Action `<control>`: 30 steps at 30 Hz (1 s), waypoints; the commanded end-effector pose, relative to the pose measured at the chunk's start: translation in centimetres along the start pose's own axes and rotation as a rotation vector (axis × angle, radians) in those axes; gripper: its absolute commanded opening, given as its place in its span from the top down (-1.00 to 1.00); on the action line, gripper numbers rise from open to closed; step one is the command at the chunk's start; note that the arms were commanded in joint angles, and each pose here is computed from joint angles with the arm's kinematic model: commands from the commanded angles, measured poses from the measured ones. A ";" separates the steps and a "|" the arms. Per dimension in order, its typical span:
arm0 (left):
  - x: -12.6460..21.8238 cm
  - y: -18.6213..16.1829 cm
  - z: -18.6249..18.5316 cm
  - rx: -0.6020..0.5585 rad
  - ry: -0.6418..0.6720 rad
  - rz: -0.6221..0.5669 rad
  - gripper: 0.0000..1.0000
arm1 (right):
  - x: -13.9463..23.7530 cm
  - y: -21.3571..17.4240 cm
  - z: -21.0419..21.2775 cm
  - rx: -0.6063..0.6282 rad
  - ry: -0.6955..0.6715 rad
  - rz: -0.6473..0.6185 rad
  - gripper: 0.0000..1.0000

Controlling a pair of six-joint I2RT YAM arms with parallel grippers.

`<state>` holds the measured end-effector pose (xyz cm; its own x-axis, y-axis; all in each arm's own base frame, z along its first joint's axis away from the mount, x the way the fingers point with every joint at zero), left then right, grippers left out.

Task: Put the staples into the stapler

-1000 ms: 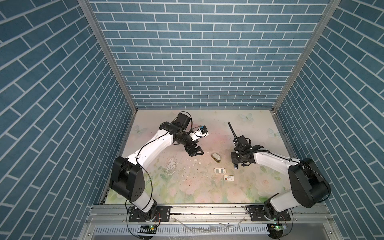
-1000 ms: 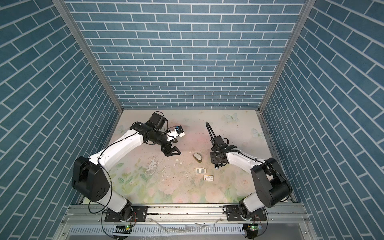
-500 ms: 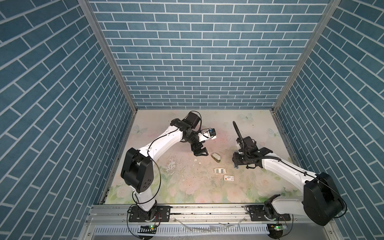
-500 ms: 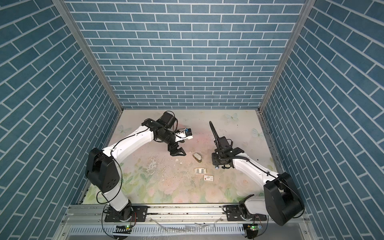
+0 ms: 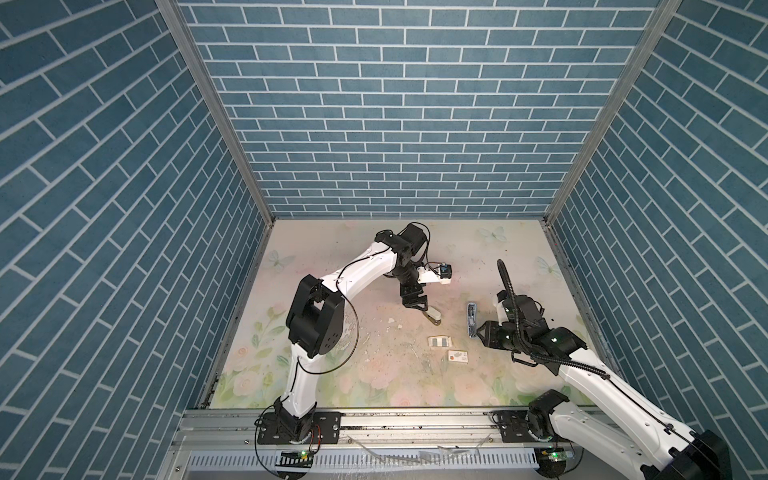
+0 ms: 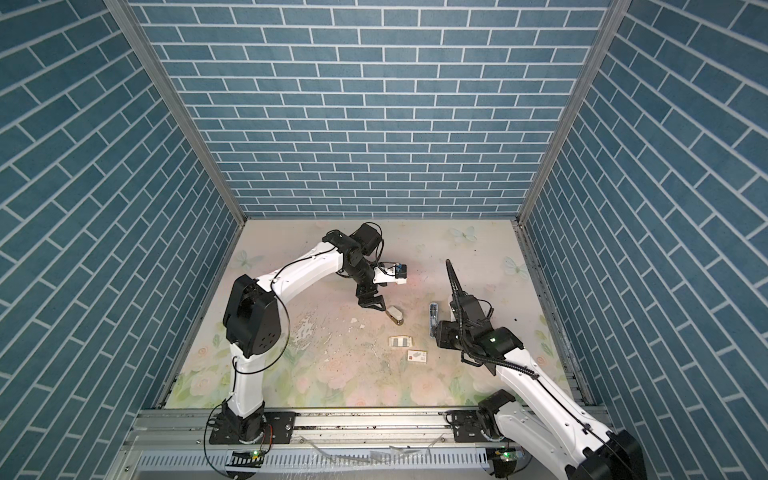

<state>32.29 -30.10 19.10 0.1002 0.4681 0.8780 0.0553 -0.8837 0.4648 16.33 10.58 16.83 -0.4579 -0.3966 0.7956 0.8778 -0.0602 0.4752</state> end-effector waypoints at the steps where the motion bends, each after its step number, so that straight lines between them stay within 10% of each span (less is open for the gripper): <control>1: -1.1 -0.1 -0.6 -0.061 -0.057 0.081 -0.80 | 0.2 -0.9 -0.5 -0.085 0.019 0.004 0.25; 15: -6.5 2.2 -1.1 -0.272 -0.102 0.171 -0.76 | -0.1 -1.9 -1.7 -0.161 0.029 -0.057 0.30; 30: -8.5 1.6 -1.6 -0.319 -0.057 0.192 -0.01 | -0.4 -1.8 -2.2 -0.170 0.011 -0.071 0.36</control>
<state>30.38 -35.32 11.91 0.1553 0.2713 0.9499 -0.2715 -0.9128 0.3051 15.34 9.19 15.49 -0.5148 -0.4155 0.7499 0.8564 -0.2091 0.4721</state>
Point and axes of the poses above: each gripper's point midway between its finger pads, its own x axis back along the fingers, its own z axis along the line the jaws close on, y = z × x, the point moved 8 cm from there along x, back along the fingers, and after that the axes turned 4 degrees about x, right-handed, at the moved point
